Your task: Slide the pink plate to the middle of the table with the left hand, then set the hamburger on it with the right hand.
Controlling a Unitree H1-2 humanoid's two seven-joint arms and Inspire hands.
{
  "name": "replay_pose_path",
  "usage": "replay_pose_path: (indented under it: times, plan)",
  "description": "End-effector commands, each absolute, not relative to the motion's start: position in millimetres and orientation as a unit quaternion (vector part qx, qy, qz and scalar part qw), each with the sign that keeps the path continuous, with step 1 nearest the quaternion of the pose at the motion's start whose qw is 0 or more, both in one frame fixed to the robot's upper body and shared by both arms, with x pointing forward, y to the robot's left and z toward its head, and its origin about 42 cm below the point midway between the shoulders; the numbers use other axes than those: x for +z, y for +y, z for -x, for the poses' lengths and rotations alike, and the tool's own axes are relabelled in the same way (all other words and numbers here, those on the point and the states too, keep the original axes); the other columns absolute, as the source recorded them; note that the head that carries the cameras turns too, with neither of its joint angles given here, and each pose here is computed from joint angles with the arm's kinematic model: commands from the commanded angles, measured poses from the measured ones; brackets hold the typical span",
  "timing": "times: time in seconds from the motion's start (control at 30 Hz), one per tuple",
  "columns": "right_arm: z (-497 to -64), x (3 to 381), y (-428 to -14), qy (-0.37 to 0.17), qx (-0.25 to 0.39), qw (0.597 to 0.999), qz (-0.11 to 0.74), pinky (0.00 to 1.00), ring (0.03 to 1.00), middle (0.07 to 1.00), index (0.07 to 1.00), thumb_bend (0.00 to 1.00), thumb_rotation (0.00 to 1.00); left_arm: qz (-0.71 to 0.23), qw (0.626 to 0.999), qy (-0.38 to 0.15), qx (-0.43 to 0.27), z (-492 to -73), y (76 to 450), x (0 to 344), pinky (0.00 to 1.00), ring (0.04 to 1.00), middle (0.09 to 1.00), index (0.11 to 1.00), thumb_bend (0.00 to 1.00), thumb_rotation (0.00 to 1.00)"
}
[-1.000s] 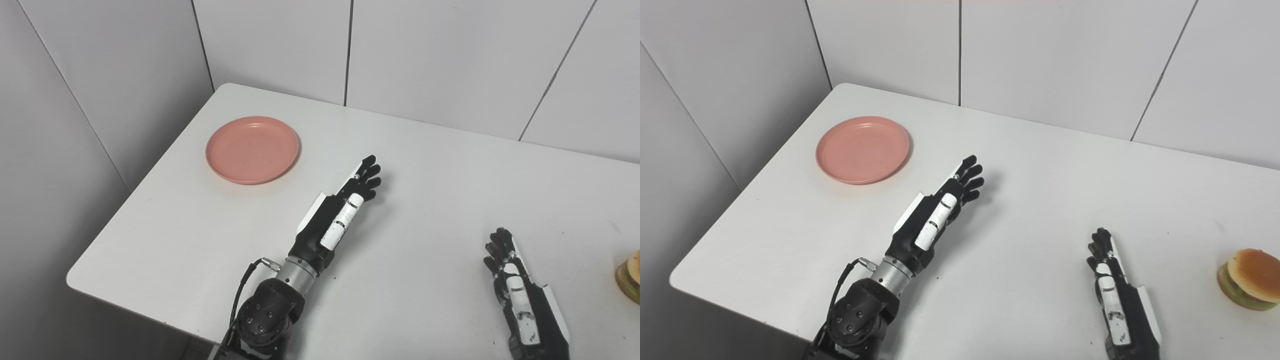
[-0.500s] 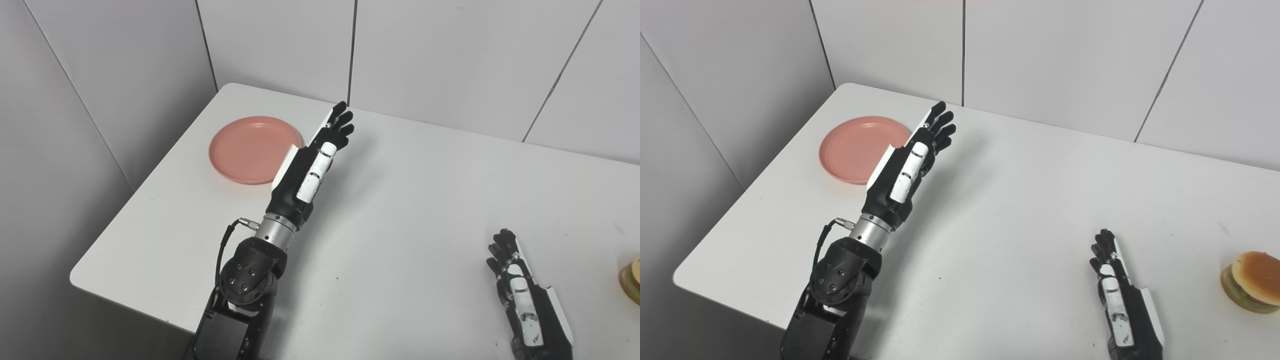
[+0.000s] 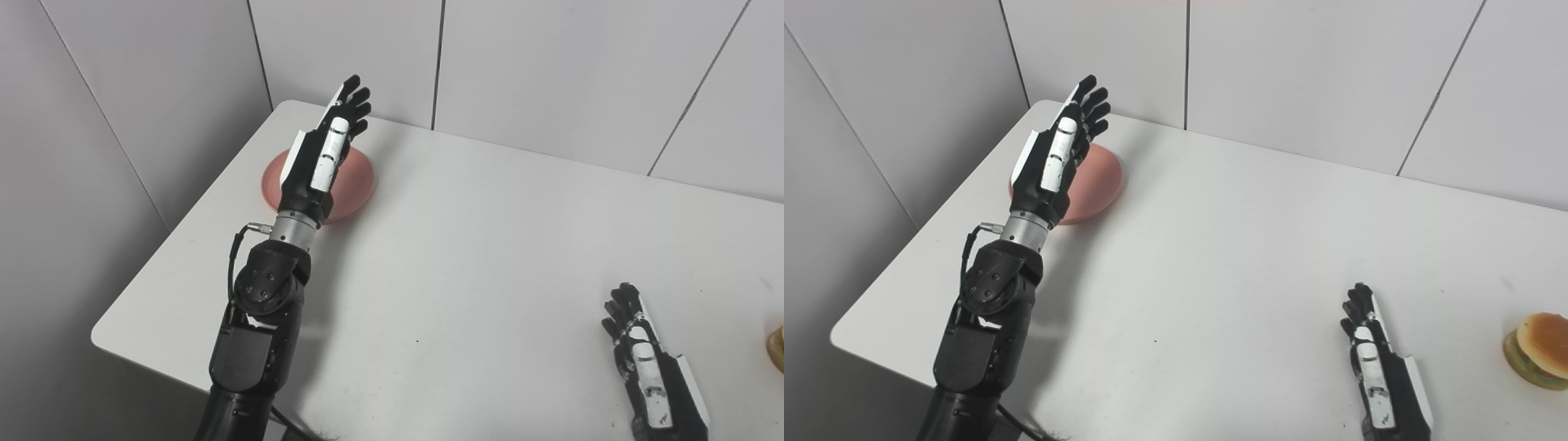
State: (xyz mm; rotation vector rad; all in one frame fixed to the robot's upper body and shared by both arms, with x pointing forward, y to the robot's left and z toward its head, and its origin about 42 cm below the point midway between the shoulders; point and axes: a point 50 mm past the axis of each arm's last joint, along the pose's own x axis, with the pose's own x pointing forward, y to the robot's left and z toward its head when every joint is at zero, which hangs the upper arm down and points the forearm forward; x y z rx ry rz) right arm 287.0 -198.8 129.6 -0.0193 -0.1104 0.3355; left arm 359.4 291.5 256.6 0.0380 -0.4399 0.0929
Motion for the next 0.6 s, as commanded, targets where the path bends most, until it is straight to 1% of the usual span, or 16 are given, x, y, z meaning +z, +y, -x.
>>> replay_pose_path:
  times: [0.0, 0.07, 0.2, 0.3, 0.43, 0.57]
  plan:
    - [-282.4, 120.6, -201.7, -0.025, 0.163, 0.986, 0.011, 1.0, 1.0, 1.0, 1.0, 0.12, 1.0, -0.025, 0.967, -0.249, 0.052, -367.9, 301.4, 279.9, 0.94, 0.933, 0.936, 0.922, 0.43, 1.0]
    - [-282.2, 120.9, -201.7, -0.025, 0.164, 0.986, 0.009, 1.0, 1.0, 1.0, 1.0, 0.12, 1.0, -0.03, 0.966, -0.248, 0.06, -374.1, 312.7, 285.3, 0.94, 0.937, 0.937, 0.924, 0.42, 1.0]
    - [-283.1, 119.8, -202.8, -0.03, 0.165, 0.986, 0.007, 1.0, 1.0, 1.0, 1.0, 0.11, 1.0, -0.031, 0.967, -0.242, 0.073, -381.4, 328.8, 291.6, 0.92, 0.927, 0.923, 0.917, 0.41, 1.0]
    - [-283.0, 119.9, -203.3, -0.029, 0.165, 0.986, 0.009, 1.0, 1.0, 1.0, 1.0, 0.12, 1.0, -0.006, 0.968, -0.239, 0.079, -385.9, 341.5, 297.2, 0.92, 0.913, 0.916, 0.914, 0.42, 1.0]
    - [-282.2, 121.0, -203.8, -0.031, 0.165, 0.986, 0.013, 1.0, 1.0, 1.0, 1.0, 0.11, 1.0, 0.011, 0.967, -0.236, 0.095, -390.5, 356.0, 303.1, 0.89, 0.898, 0.901, 0.891, 0.39, 1.0]
    - [-281.9, 121.1, -204.0, -0.029, 0.164, 0.986, 0.012, 1.0, 1.0, 1.0, 1.0, 0.1, 1.0, 0.014, 0.967, -0.229, 0.11, -395.2, 374.2, 306.6, 0.91, 0.919, 0.911, 0.891, 0.4, 1.0]
